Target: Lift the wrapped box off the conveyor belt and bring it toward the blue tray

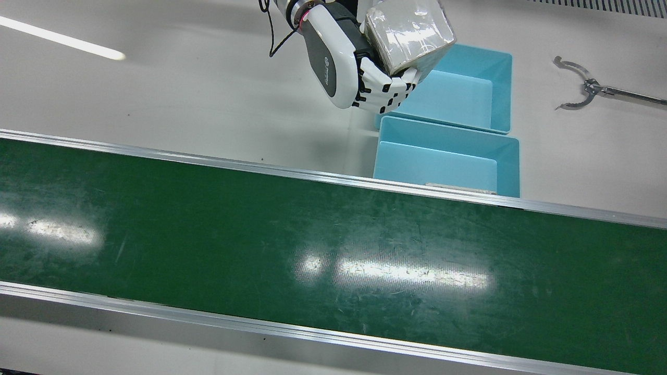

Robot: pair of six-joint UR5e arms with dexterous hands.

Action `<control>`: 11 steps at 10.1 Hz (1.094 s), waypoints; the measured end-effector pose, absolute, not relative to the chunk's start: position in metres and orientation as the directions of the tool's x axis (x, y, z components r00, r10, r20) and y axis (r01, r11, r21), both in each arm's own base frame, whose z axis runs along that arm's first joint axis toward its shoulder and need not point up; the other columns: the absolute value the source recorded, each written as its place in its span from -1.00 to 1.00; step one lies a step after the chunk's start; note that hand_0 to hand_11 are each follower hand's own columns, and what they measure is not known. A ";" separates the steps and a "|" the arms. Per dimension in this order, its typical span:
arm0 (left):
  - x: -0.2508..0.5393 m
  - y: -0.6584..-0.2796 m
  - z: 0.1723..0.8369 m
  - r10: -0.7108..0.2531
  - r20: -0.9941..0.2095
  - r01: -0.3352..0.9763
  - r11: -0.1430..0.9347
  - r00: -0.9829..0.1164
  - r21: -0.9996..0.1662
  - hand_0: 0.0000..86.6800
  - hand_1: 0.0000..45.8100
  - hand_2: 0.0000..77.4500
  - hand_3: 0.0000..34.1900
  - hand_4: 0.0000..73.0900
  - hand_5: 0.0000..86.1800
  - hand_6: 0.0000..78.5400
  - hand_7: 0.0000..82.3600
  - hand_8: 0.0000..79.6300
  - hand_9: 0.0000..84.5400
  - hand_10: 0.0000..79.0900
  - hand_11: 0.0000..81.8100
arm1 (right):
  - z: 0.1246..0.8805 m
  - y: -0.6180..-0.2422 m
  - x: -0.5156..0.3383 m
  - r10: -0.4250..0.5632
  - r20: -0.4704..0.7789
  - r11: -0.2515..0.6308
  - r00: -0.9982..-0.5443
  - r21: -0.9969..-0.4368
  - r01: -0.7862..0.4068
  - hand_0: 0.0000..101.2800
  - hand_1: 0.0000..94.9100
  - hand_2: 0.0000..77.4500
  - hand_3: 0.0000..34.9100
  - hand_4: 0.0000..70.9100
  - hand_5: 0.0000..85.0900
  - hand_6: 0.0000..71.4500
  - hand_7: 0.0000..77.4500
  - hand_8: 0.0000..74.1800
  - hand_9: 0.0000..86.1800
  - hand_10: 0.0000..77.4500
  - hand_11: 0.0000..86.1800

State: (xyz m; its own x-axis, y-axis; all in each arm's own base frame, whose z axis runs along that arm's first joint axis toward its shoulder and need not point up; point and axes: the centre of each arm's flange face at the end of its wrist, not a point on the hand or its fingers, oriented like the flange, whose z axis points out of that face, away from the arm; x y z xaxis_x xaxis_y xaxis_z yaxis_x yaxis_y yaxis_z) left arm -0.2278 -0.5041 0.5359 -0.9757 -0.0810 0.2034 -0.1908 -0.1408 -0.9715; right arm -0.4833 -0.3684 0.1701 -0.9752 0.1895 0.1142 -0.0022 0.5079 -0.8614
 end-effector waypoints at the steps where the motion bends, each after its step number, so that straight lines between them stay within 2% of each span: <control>1: -0.228 -0.504 0.536 -0.081 0.203 -0.191 -0.141 -0.976 -0.971 -1.00 -1.00 -0.97 -1.00 -1.00 -0.97 -1.00 -1.00 -1.00 -1.00 -1.00 -1.00 | 0.176 -0.373 -0.497 0.180 0.102 0.501 -0.978 -0.865 0.003 -0.10 -0.98 -0.27 -1.00 -0.62 0.41 0.25 0.00 0.54 0.04 0.28 0.23; 2: -0.228 -0.504 0.536 -0.081 0.203 -0.191 -0.141 -0.976 -0.971 -1.00 -1.00 -0.99 -1.00 -1.00 -0.97 -1.00 -1.00 -1.00 -1.00 -1.00 -1.00 | 0.181 -0.377 -0.510 0.173 0.088 0.500 -0.981 -0.866 0.011 -0.13 -0.98 -0.34 -1.00 -0.60 0.42 0.25 0.00 0.54 0.04 0.13 0.28; 3: -0.228 -0.504 0.536 -0.081 0.203 -0.191 -0.141 -0.976 -0.971 -1.00 -1.00 -0.97 -1.00 -1.00 -0.97 -1.00 -1.00 -1.00 -1.00 -1.00 -1.00 | 0.184 -0.379 -0.520 0.167 0.078 0.500 -0.983 -0.866 0.016 -0.16 -0.97 -0.46 -1.00 -0.60 0.42 0.25 0.00 0.56 0.04 -0.06 0.19; 4: -0.228 -0.504 0.536 -0.081 0.203 -0.191 -0.141 -0.976 -0.971 -1.00 -1.00 -0.99 -1.00 -1.00 -0.97 -1.00 -1.00 -1.00 -1.00 -1.00 -1.00 | 0.186 -0.381 -0.527 0.163 0.073 0.501 -0.984 -0.865 0.019 -0.11 -0.97 -0.46 -1.00 -0.60 0.42 0.25 0.00 0.49 0.00 -0.30 0.01; 5: -0.228 -0.504 0.536 -0.081 0.203 -0.191 -0.141 -0.976 -0.971 -1.00 -1.00 -0.99 -1.00 -1.00 -0.97 -1.00 -1.00 -1.00 -1.00 -1.00 -1.00 | 0.187 -0.381 -0.530 0.161 0.069 0.502 -0.985 -0.865 0.021 -0.11 -0.97 -0.46 -1.00 -0.60 0.42 0.25 0.00 0.49 0.00 -0.30 0.01; 6: -0.228 -0.504 0.536 -0.081 0.203 -0.191 -0.141 -0.976 -0.971 -1.00 -1.00 -0.97 -1.00 -1.00 -0.97 -1.00 -1.00 -1.00 -1.00 -0.99 -1.00 | 0.187 -0.380 -0.533 0.163 0.067 0.502 -0.984 -0.864 0.024 -0.08 -0.97 -0.46 -1.00 -0.60 0.42 0.10 0.03 -0.10 -0.42 -0.68 -0.62; 8: -0.228 -0.504 0.536 -0.081 0.203 -0.191 -0.141 -0.976 -0.971 -1.00 -1.00 -0.97 -1.00 -1.00 -0.97 -1.00 -1.00 -1.00 -1.00 -1.00 -1.00 | 0.187 -0.368 -0.542 0.184 0.064 0.503 -0.981 -0.864 0.038 -0.08 -0.97 -0.46 -1.00 -0.60 0.42 0.10 0.03 -0.10 -0.42 -0.68 -0.62; 9: -0.228 -0.504 0.536 -0.081 0.203 -0.191 -0.141 -0.976 -0.971 -1.00 -1.00 -0.97 -1.00 -1.00 -0.97 -1.00 -1.00 -1.00 -1.00 -1.00 -1.00 | 0.187 -0.361 -0.546 0.197 0.063 0.503 -0.978 -0.863 0.046 -0.09 -0.85 -0.66 -1.00 -0.60 0.42 -0.25 -0.10 -0.72 -0.87 -0.82 -0.71; 10: -0.228 -0.504 0.536 -0.081 0.203 -0.191 -0.141 -0.976 -0.971 -1.00 -1.00 -0.99 -1.00 -1.00 -0.97 -1.00 -1.00 -1.00 -1.00 -1.00 -1.00 | 0.186 -0.356 -0.549 0.207 0.061 0.503 -0.977 -0.863 0.052 -0.10 -0.78 -0.76 -0.89 -0.60 0.42 -0.50 -0.35 -1.00 -0.96 -0.94 -0.89; 11: -0.228 -0.504 0.536 -0.081 0.203 -0.191 -0.141 -0.976 -0.971 -1.00 -1.00 -0.99 -1.00 -1.00 -0.97 -1.00 -0.99 -1.00 -1.00 -0.99 -1.00 | 0.187 -0.353 -0.551 0.213 0.061 0.502 -0.975 -0.863 0.056 -0.10 -0.78 -0.76 -0.89 -0.60 0.42 -0.50 -0.35 -1.00 -0.96 -0.94 -0.89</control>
State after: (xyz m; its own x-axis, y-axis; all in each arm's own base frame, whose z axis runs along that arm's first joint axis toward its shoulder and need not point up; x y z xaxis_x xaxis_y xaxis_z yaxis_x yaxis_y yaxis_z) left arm -0.2278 -0.5041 0.5359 -0.9757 -0.0811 0.2034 -0.1909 -0.1408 -0.9715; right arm -0.5512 -0.3530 0.1867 -0.9751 0.2131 0.0610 0.0558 0.5025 -0.8628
